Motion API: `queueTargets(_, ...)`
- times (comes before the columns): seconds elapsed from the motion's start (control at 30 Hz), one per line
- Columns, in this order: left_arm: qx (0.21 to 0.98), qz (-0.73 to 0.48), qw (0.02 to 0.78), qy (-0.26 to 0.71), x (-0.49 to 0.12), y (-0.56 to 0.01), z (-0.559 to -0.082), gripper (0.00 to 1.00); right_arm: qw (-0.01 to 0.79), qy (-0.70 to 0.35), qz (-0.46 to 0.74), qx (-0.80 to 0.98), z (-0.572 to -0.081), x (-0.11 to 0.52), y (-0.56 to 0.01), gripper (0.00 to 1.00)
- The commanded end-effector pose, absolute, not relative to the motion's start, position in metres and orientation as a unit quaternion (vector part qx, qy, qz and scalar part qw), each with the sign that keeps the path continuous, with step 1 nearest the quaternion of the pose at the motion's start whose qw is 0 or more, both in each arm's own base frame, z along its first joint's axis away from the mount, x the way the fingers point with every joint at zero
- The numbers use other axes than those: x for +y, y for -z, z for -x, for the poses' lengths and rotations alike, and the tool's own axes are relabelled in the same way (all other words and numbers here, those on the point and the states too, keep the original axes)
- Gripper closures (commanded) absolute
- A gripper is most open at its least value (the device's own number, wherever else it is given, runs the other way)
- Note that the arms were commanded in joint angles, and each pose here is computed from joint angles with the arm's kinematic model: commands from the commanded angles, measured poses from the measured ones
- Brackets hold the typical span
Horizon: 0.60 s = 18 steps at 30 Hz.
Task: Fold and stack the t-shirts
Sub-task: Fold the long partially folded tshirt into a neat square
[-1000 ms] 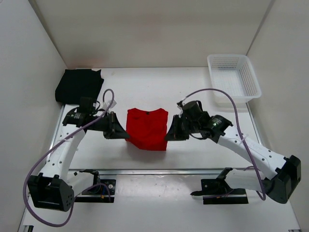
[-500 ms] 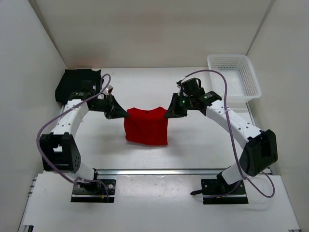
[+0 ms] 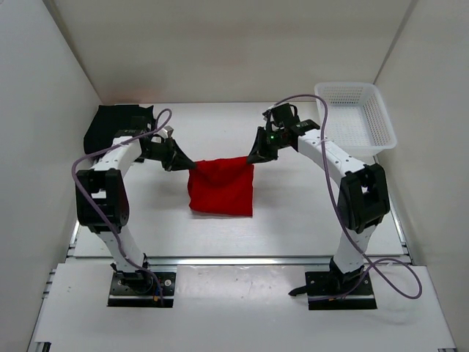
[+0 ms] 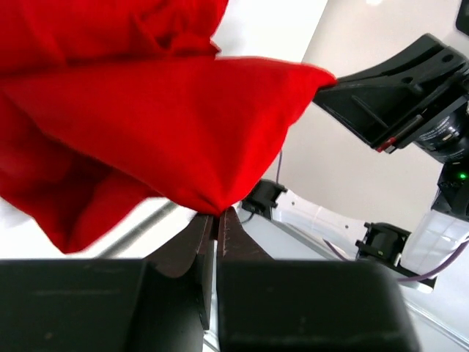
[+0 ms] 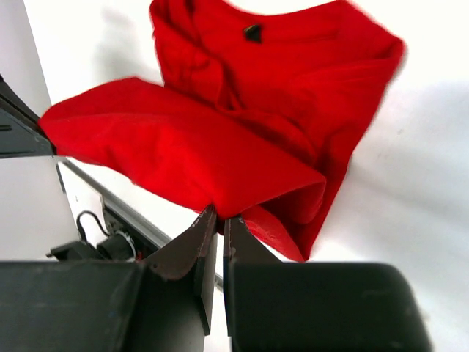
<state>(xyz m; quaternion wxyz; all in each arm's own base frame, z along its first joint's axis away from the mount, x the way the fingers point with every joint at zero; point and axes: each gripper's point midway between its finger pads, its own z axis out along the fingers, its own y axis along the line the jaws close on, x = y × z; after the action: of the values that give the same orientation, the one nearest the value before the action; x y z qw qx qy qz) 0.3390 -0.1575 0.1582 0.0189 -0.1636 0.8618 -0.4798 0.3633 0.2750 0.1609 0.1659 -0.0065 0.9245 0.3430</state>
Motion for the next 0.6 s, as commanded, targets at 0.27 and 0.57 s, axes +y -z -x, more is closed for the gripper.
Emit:
queueTargets(0.27, 0.863, 0.161, 0.056, 0.475, -0.155, -0.141, -0.408, 0.99, 0.179, -0.358, 0.0, 0.916, -0.42, 0.273, -0.149, 1.0)
queueTargets(0.57, 0.87, 0.176, 0.07, 0.455, -0.138, -0.112, -0.44, 0.91, 0.183, -0.353, -0.01, 0.918, -0.475, 0.273, -0.132, 0.92)
